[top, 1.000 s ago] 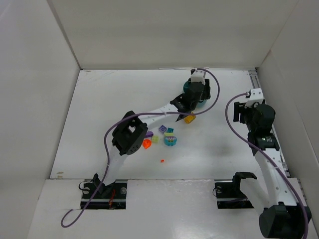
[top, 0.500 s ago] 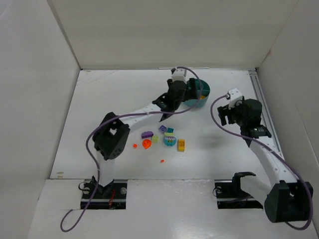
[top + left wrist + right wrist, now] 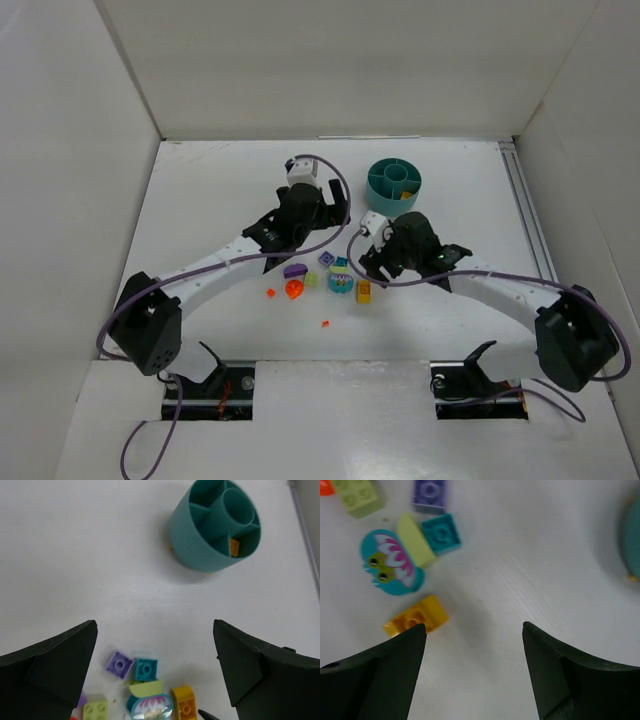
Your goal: Sort the legos into containers by color
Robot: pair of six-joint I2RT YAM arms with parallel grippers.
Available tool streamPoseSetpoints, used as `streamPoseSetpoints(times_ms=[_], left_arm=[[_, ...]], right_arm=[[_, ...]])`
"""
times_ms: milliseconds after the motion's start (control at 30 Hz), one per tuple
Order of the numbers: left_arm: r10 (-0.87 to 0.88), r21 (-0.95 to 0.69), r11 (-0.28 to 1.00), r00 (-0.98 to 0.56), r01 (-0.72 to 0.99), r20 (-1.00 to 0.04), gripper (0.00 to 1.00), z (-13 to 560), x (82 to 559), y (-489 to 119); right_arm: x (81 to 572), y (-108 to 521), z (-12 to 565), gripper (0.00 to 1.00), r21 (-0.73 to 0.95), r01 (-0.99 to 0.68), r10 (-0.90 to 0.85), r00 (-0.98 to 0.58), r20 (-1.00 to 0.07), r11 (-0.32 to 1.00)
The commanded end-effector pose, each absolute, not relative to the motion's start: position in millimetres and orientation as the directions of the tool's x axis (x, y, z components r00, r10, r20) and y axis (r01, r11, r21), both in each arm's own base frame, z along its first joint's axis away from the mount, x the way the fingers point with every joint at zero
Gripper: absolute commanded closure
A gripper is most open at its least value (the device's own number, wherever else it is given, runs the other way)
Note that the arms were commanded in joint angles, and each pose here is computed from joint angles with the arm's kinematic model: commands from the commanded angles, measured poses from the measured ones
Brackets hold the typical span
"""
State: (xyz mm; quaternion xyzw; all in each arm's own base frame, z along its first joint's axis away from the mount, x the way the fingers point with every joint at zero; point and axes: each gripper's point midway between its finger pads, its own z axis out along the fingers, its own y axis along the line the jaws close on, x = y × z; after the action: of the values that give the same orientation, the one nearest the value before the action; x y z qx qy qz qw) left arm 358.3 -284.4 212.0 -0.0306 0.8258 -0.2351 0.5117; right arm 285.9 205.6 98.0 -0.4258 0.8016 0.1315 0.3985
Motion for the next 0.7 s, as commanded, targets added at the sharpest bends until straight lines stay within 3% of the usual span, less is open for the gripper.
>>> streamPoseSetpoints(times_ms=[0,233,433,667], left_arm=[[-0.299,-0.411,0.902,-0.497,0.13,-0.815,0.0,201.1,338.8,-259.2],[-0.317,-0.423,0.899,-0.5,0.111,-0.806,0.0,185.6,316.6,-234.6],[-0.334,-0.433,0.895,-0.489,0.104,-0.806,0.0,188.6,312.7,-229.4],[-0.329,-0.429,0.898,-0.494,0.101,-0.805,0.0,186.7,311.8,-228.5]], right_arm=[[266.7,257.4,104.5,0.18,-0.065,-0.833,-0.553,-0.304,-0.775,0.549],[238.2,273.6,69.4,0.18,-0.006,-0.807,-0.572,-0.414,-0.708,0.591],[237.8,254.6,55.7,0.19,-0.016,-0.694,-0.518,-0.522,-0.678,0.72],[241.4,253.7,37.8,0.23,-0.026,-0.672,-0.531,-0.56,-0.636,0.74]])
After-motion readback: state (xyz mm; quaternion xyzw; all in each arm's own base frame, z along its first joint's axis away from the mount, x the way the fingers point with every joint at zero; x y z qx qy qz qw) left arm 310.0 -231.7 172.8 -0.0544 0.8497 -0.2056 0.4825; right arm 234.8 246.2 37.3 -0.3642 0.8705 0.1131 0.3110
